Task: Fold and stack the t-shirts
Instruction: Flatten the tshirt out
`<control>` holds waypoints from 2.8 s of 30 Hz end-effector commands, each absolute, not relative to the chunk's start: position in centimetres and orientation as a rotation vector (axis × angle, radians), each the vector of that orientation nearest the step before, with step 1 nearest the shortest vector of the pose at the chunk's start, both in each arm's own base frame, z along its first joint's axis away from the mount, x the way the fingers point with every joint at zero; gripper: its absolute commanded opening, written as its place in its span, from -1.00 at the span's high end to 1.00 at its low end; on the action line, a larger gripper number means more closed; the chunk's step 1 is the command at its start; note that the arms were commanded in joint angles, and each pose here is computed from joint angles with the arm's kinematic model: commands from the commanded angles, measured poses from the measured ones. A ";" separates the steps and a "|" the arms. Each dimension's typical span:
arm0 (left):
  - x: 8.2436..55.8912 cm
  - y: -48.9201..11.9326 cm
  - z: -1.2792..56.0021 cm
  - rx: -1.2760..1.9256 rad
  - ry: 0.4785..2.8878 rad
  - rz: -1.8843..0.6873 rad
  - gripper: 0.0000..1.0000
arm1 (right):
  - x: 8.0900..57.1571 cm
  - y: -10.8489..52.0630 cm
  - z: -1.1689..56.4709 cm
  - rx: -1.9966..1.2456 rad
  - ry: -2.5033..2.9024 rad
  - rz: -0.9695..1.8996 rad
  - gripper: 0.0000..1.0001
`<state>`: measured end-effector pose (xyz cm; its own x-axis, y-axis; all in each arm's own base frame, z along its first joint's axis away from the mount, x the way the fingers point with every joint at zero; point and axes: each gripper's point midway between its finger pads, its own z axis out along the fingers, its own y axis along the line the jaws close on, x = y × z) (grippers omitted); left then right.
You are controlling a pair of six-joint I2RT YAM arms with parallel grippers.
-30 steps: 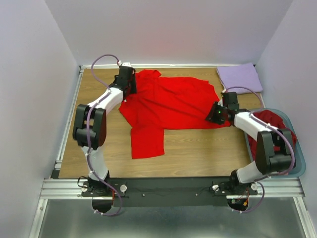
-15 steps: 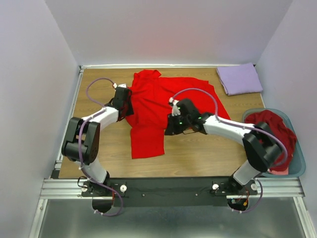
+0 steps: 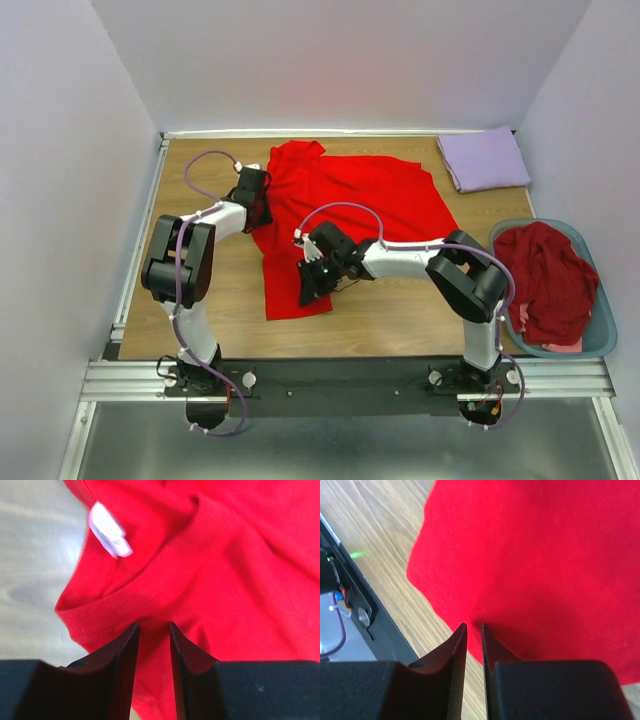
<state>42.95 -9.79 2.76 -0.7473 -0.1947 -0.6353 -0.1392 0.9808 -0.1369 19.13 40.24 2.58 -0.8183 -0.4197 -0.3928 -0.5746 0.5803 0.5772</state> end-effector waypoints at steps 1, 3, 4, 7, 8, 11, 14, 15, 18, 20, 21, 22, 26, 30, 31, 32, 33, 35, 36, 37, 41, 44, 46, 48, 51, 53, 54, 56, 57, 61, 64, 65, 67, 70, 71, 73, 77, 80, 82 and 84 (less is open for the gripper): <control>43.9 -7.6 1.5 -0.246 2.465 -0.017 0.23 | 16.8 39.5 1.5 -0.883 2.675 1.116 0.52; 44.7 -7.0 1.2 -0.244 2.478 0.002 0.23 | 16.0 38.4 0.5 -0.887 2.730 1.087 0.52; 45.0 -6.9 1.2 -0.243 2.479 0.008 0.23 | 15.8 38.1 0.2 -0.891 2.746 1.080 0.52; 46.4 -6.4 1.4 -0.238 2.480 0.040 0.23 | 14.8 37.1 -0.6 -0.902 2.796 1.051 0.52; 47.3 -6.4 1.7 -0.233 2.471 0.041 0.23 | 14.6 36.9 -0.8 -0.907 2.812 1.043 0.52; 48.1 -6.4 1.5 -0.225 2.477 0.049 0.23 | 14.6 37.4 -0.7 -0.922 2.812 1.040 0.52; 49.2 -6.4 2.8 -0.212 2.444 0.045 0.13 | 15.6 39.0 1.2 -0.943 2.743 1.059 0.50; 49.5 -6.4 3.8 -0.211 2.419 0.040 0.09 | 16.1 39.2 1.8 -0.938 2.723 1.048 0.48; 49.4 -6.2 7.2 -0.231 2.352 0.026 -0.10 | 18.4 39.7 4.5 -0.928 2.616 0.963 0.28; 48.8 -6.1 9.3 -0.252 2.311 0.011 -0.21 | 19.8 39.4 6.6 -0.894 2.553 0.897 0.23; 47.8 -5.9 11.2 -0.262 2.275 -0.002 -0.23 | 21.0 38.3 6.9 -0.843 2.545 0.813 0.19; 47.1 -5.8 12.0 -0.287 2.260 -0.009 -0.26 | 21.6 37.7 7.3 -0.814 2.537 0.782 0.13; 42.6 -5.8 15.1 -0.323 2.207 -0.069 -0.30 | 24.7 32.9 8.9 -0.624 2.510 0.607 -0.04; 36.4 -6.1 12.0 -0.344 2.292 -0.073 -0.30 | 27.8 25.8 9.7 -0.401 2.490 0.397 -0.26; 35.1 -6.8 11.5 -0.322 2.314 -0.087 -0.30 | 27.8 24.4 10.3 -0.366 2.476 0.374 -0.38; 34.0 -7.1 11.1 -0.310 2.331 -0.096 -0.30 | 27.9 23.4 10.3 -0.344 2.476 0.346 -0.42; 32.4 -7.3 10.8 -0.307 2.338 -0.110 -0.30 | 28.2 21.5 10.7 -0.291 2.462 0.297 -0.52; 30.2 -7.7 9.9 -0.295 2.385 -0.119 -0.30 | 28.3 19.8 10.8 -0.239 2.451 0.240 -0.71; 29.0 -8.4 9.9 -0.300 2.387 -0.151 -0.30 | 28.6 18.6 10.9 -0.202 2.438 0.184 -0.81; 28.0 -8.6 9.5 -0.303 2.416 -0.159 -0.30 | 28.7 18.0 11.1 -0.169 2.427 0.163 -0.94; 25.5 -10.1 8.8 -0.301 2.464 -0.215 -0.30 | 28.6 16.6 11.8 -0.091 2.391 0.139 -1.00; 24.3 -10.3 6.9 -0.307 2.538 -0.198 -0.29 | 28.6 16.2 11.7 -0.074 2.390 0.128 -1.00; 23.7 -10.7 6.2 -0.306 2.572 -0.198 -0.24 | 28.5 16.0 11.3 -0.072 2.395 0.112 -1.00; 23.5 -11.0 5.8 -0.313 2.597 -0.196 -0.07 | 28.5 15.8 11.2 -0.077 2.393 0.102 -1.00; 23.0 -11.1 4.6 -0.322 2.622 -0.178 0.15 | 28.3 15.8 11.2 -0.086 2.378 0.113 -1.00; 22.6 -11.4 4.1 -0.310 2.647 -0.170 0.15 | 28.4 15.7 11.4 -0.085 2.368 0.119 -1.00; 22.4 -11.5 3.5 -0.312 2.669 -0.157 0.15 | 28.5 15.8 11.5 -0.086 2.359 0.122 -1.00; 22.1 -11.6 2.9 -0.314 2.687 -0.144 0.15 | 28.3 15.6 11.3 -0.091 2.356 0.123 -1.00; 21.9 -11.7 2.5 -0.319 2.699 -0.132 0.15 | 28.3 15.7 11.3 -0.091 2.352 0.129 -1.00; 21.6 -11.6 1.7 -0.339 2.717 -0.097 0.13 | 28.1 15.6 11.2 -0.109 2.346 0.136 -1.00; 21.3 -11.6 1.1 -0.340 2.741 -0.080 0.12 | 28.2 15.6 11.4 -0.114 2.333 0.140 -1.00; 21.2 -11.5 0.7 -0.340 2.755 -0.063 0.12 | 28.2 15.6 11.6 -0.113 2.328 0.144 -1.00; 21.1 -11.6 0.3 -0.335 2.770 -0.055 0.12 | 28.2 15.7 11.5 -0.116 2.324 0.147 -1.00; 20.8 -11.8 -0.2 -0.325 2.794 -0.043 0.11 | 28.1 15.6 11.5 -0.113 2.319 0.149 -1.00; 20.7 -11.9 -0.3 -0.321 2.798 -0.041 0.14 | 28.1 15.5 11.5 -0.113 2.318 0.148 -1.00; 20.6 -11.9 -0.4 -0.325 2.804 -0.031 0.21 | 28.2 15.3 11.5 -0.105 2.312 0.139 -1.00; 20.6 -11.9 -0.5 -0.336 2.808 -0.023 0.59 | 28.3 15.1 11.3 -0.100 2.310 0.127 -1.00; 20.7 -11.8 0.1 -0.344 2.795 -0.015 1.00 | 28.4 14.7 11.2 -0.083 2.306 0.106 -1.00; 21.2 -11.4 1.0 -0.351 2.765 0.010 1.00 | 28.5 14.2 11.3 -0.055 2.296 0.075 -1.00; 22.2 -11.0 2.3 -0.347 2.716 0.045 1.00 | 28.8 13.3 11.5 -0.013 2.280 0.037 -0.99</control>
<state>22.83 -12.55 1.80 -0.8901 -0.2437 -0.3852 -0.2203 0.9698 -0.1046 27.99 15.35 10.93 -0.6933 -0.0365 -0.7197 -0.1168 0.9912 0.0623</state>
